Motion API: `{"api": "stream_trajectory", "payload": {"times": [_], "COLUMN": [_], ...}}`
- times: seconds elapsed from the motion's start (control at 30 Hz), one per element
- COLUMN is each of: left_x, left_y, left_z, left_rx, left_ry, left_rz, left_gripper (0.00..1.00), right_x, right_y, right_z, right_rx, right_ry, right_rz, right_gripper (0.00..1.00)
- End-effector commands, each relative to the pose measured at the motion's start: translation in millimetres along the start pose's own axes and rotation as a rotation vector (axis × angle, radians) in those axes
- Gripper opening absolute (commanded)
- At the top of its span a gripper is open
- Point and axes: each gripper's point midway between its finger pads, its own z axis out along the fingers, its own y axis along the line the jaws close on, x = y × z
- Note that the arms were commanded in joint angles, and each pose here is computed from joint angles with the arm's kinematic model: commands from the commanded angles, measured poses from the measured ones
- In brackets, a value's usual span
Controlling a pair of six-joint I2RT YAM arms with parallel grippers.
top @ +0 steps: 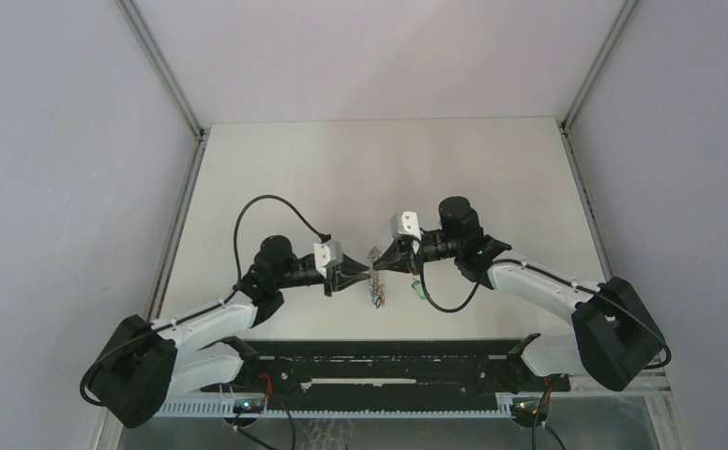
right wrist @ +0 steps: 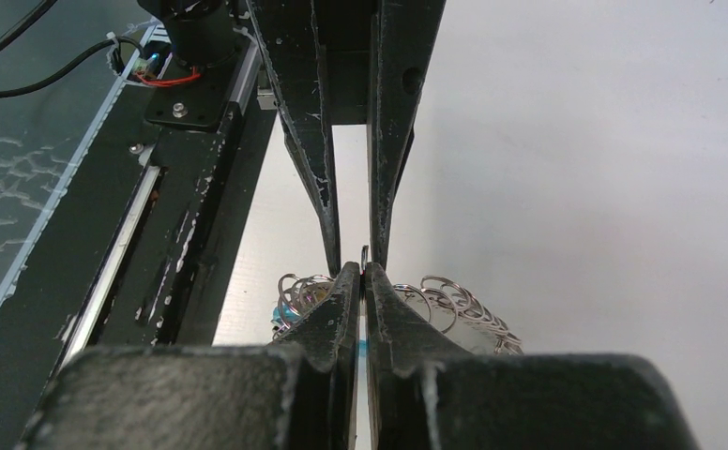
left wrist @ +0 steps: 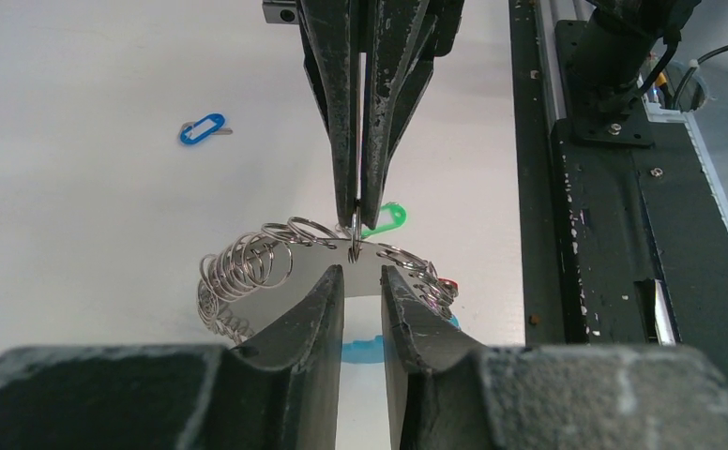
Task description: Put the keys on the keyring
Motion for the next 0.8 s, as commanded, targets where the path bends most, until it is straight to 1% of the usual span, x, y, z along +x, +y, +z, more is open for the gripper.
{"api": "stream_trajectory", "payload": {"times": [0.0, 0.37, 0.67, 0.77], "left_x": [-32.8, -40.6, -40.6, -39.9], "left_y": [6.6, 8.9, 5.8, 4.8], "left_z": [5.6, 6.8, 9.3, 11.0], "left_rx": [0.015, 0.007, 0.038, 0.054], "left_ry": [-0.067, -0.093, -0.092, -0.088], "left_rz": [0.053, 0.057, 0.047, 0.041], "left_gripper": [0.25, 0.25, 0.25, 0.23], "right_x": [-16.9, -13.6, -13.7, -13.7], "right_y": [3.9, 6.9, 6.7, 7.5], "right_z": [-0.1, 3.0, 5.2, 5.5], "right_rx": [-0.027, -0.054, -0.064, -0.067], "right_ry": [-0.048, -0.042, -0.038, -0.037], "right_rz": [-0.061, -0.052, -0.051, -0.050], "right_gripper": [0.00, 0.00, 0.00, 0.00]}}
